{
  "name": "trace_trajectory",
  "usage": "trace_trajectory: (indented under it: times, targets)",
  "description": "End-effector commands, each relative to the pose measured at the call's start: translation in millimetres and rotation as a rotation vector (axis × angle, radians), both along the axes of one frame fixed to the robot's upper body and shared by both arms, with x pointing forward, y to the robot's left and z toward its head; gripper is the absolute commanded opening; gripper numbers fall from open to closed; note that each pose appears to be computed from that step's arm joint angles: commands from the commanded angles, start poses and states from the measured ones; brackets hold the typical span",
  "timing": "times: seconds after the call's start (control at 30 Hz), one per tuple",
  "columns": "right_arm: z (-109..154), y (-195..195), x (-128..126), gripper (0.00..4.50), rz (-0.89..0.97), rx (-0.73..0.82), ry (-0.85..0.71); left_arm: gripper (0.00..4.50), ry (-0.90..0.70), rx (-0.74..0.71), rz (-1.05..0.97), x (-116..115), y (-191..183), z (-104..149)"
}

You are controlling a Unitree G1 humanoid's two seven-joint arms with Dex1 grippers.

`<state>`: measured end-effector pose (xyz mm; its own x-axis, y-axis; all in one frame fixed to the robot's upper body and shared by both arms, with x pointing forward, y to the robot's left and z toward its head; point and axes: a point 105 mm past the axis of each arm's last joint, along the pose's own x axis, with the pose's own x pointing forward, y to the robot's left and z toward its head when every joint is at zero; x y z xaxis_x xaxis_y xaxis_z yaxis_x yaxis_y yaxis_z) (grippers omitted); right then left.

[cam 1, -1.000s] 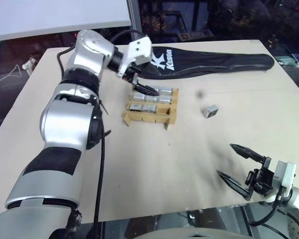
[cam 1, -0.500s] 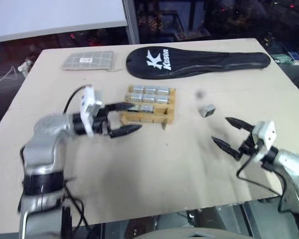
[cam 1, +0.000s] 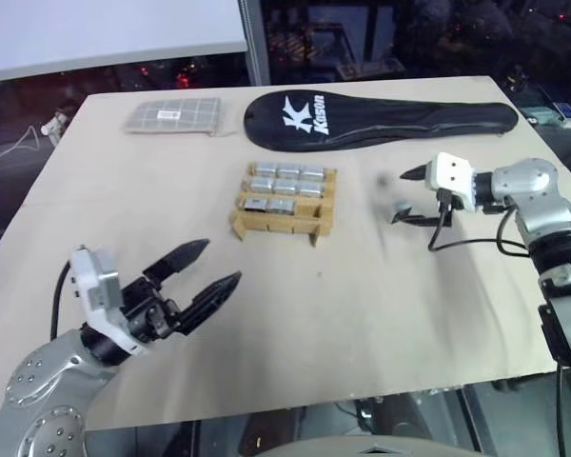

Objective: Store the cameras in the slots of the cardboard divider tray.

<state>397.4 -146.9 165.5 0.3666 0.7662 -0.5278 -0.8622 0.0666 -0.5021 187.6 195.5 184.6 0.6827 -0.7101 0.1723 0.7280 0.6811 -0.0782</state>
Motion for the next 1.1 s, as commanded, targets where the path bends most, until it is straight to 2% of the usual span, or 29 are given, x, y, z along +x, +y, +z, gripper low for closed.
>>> trace_trajectory:
  times: [0.03, 0.3, 0.47, 0.57, 0.77, 0.8, 0.93, 1.1]
  targets:
    - [8.6, 4.5, 7.6, 4.5, 0.038, -0.122, -0.036, 4.43, -0.038, 0.004, -0.098, -24.0, -12.7, 12.2]
    - [2.4, 4.3, 12.6, 4.5, 0.083, -0.366, -0.066, 4.43, 0.119, 0.184, -0.201, -41.9, -13.1, -3.0]
    - [5.7, 7.5, 15.3, 4.5, 0.083, -0.391, -0.082, 4.43, 0.153, 0.241, -0.226, -45.6, -11.7, -6.4]
    - [6.2, 10.7, 15.8, 3.73, 0.087, -0.39, -0.083, 4.5, 0.165, 0.249, -0.235, -45.7, -10.4, -7.6]
    - [5.8, 14.6, 16.4, 0.78, 0.086, -0.378, -0.079, 4.5, 0.173, 0.262, -0.234, -43.3, -5.2, -10.0]
    - [5.0, 14.3, 16.4, 0.66, 0.085, -0.381, -0.076, 4.5, 0.174, 0.264, -0.235, -42.8, -4.6, -10.3]
    - [5.6, 13.7, 16.1, 0.66, 0.089, -0.38, -0.084, 4.5, 0.175, 0.266, -0.25, -43.0, -3.4, -10.5]
    - [26.7, 36.8, 10.9, 0.66, 0.157, -0.272, -0.055, 4.5, 0.175, 0.288, -0.245, -43.1, 6.2, -8.9]
